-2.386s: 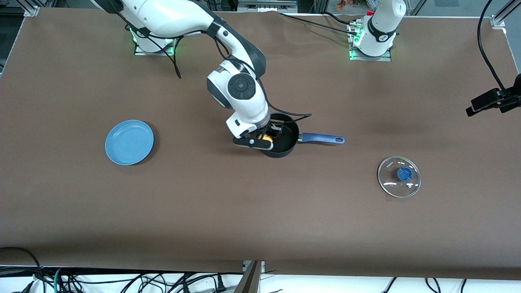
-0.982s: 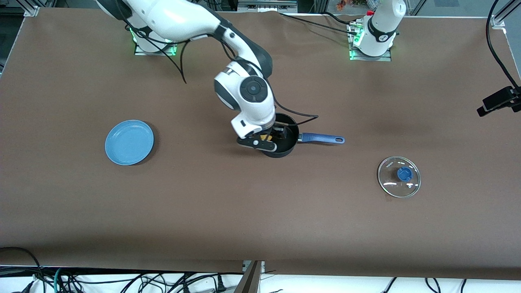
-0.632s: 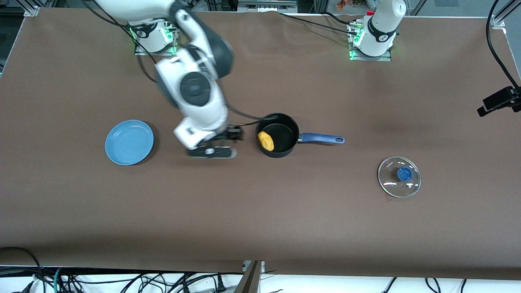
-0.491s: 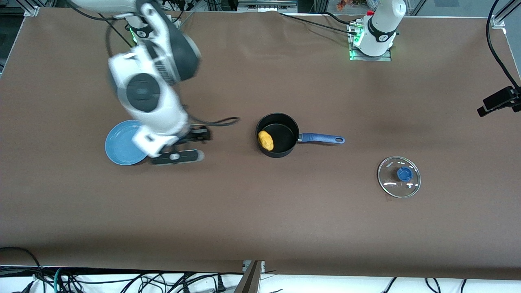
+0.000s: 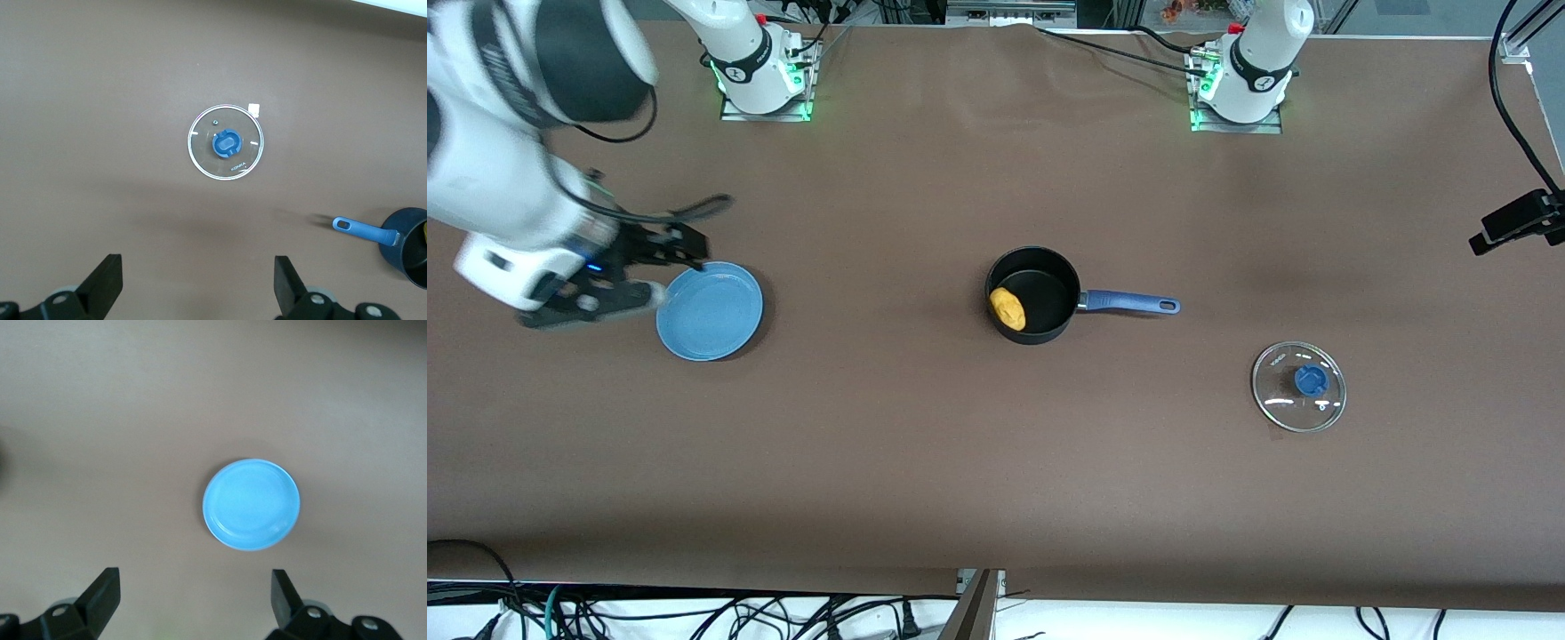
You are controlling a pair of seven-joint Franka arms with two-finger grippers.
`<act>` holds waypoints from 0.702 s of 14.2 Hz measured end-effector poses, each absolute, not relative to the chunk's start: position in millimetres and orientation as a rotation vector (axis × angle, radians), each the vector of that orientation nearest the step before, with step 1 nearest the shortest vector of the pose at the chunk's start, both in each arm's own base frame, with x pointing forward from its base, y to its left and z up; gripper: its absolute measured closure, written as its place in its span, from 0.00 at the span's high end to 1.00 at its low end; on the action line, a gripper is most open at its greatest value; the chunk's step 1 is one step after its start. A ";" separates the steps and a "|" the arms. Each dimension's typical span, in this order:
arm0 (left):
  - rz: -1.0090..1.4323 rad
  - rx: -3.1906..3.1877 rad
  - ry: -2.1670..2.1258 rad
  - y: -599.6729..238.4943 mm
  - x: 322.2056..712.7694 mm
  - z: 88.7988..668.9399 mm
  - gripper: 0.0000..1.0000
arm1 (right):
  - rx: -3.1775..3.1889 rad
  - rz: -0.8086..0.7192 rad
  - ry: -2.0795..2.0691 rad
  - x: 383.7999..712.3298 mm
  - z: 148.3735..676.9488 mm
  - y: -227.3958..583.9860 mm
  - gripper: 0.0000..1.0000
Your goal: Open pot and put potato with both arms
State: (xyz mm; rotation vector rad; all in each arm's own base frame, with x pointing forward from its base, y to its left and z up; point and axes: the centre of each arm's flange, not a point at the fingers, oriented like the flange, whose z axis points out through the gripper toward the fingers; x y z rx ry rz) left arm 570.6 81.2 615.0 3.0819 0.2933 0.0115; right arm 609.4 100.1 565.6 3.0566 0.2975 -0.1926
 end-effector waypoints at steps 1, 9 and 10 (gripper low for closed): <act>0.010 3.082 0.293 81.2 570.8 614.6 1.00 | 3.068 -0.198 0.254 604.3 570.6 81.5 1.00; 0.005 3.082 0.293 81.2 571.8 612.7 1.00 | 3.055 -0.286 0.131 573.1 576.1 36.0 1.00; 0.005 3.082 0.293 81.1 571.9 612.7 1.00 | 3.056 -0.266 0.136 571.2 581.7 38.1 1.00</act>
